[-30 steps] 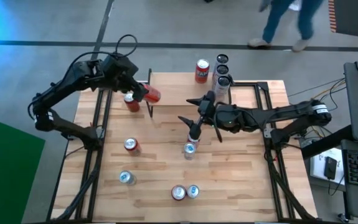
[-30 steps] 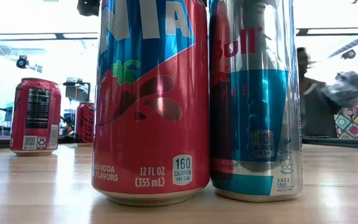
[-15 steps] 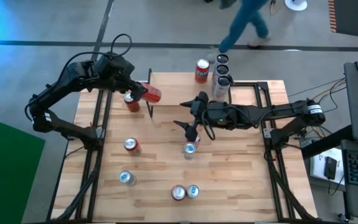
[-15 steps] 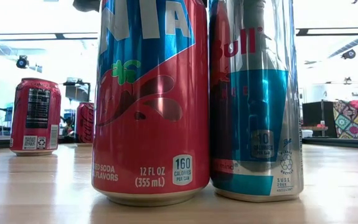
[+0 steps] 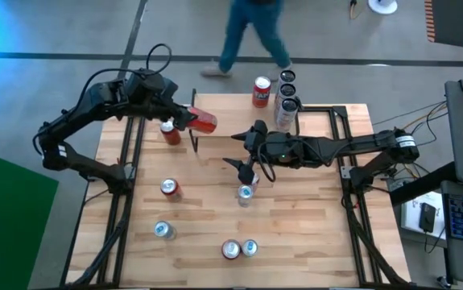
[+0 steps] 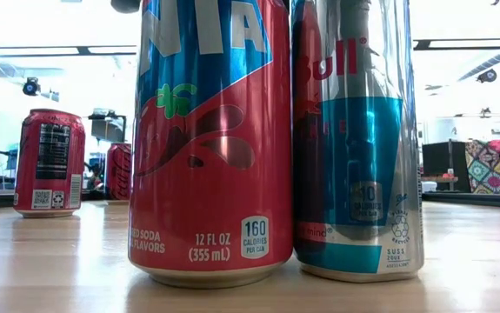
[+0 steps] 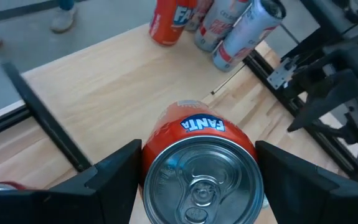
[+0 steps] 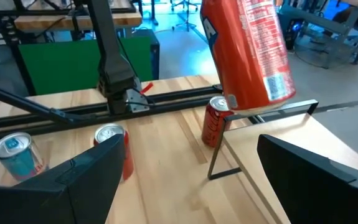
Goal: Place canned beverage on shelf
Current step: Put the top red soda can aligned with the other red soda can on the shelf
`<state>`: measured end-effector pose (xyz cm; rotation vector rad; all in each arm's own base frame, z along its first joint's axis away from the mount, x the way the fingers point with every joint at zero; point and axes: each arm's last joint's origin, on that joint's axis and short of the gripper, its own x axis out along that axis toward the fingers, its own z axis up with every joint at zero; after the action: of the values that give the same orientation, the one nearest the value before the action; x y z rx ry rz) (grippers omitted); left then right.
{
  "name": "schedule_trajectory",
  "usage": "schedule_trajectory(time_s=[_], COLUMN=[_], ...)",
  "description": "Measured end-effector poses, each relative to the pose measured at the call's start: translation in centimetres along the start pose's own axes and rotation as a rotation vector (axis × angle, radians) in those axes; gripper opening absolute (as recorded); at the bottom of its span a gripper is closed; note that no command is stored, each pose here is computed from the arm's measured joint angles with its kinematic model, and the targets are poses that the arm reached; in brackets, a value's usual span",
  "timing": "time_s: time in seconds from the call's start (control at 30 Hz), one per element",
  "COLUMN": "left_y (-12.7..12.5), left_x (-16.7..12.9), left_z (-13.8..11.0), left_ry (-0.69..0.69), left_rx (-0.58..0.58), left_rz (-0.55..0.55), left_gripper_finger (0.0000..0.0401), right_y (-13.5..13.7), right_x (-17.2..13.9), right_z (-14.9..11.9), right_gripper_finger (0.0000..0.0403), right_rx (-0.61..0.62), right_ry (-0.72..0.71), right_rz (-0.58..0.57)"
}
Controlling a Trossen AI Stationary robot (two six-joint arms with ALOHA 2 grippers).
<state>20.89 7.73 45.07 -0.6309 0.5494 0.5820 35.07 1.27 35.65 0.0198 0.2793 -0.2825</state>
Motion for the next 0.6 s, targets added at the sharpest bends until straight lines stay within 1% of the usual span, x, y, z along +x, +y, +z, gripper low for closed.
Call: schedule_trajectory(time_s=[0.07,0.23,0.33,0.5,0.6], left_y=[-0.2,-0.7,-0.9,-1.0,-1.2], left_x=[0.4,1.6,2.2,2.9,3.2], left_z=[-0.1,-0.2,-0.2,-0.6,-0.9], left_ry=[-0.004,-0.013,-0.024,0.001,0.015], left_rx=[-0.003,-0.024,-0.035,-0.049,-0.048], left_rz=[-0.019,-0.112,-0.143,-0.161,-0.166], left_gripper_finger=[0.0269,0.0269,0.0269,0.0269,0.0269], right_y=[-0.1,-0.3,-0.3,-0.4,-0.4], right_x=[0.0,0.1,0.1,0.1,0.1], right_z=[0.0,0.0,0.0,0.0,-0.1], right_gripper_finger=[0.0354,0.0354,0.0354,0.0354,0.0354], right_rx=[-0.002,-0.003,-0.001,-0.015,-0.044], right_ry=[0.000,0.000,0.001,0.004,0.008], right_rz=[-0.002,-0.009,-0.011,-0.014,-0.025])
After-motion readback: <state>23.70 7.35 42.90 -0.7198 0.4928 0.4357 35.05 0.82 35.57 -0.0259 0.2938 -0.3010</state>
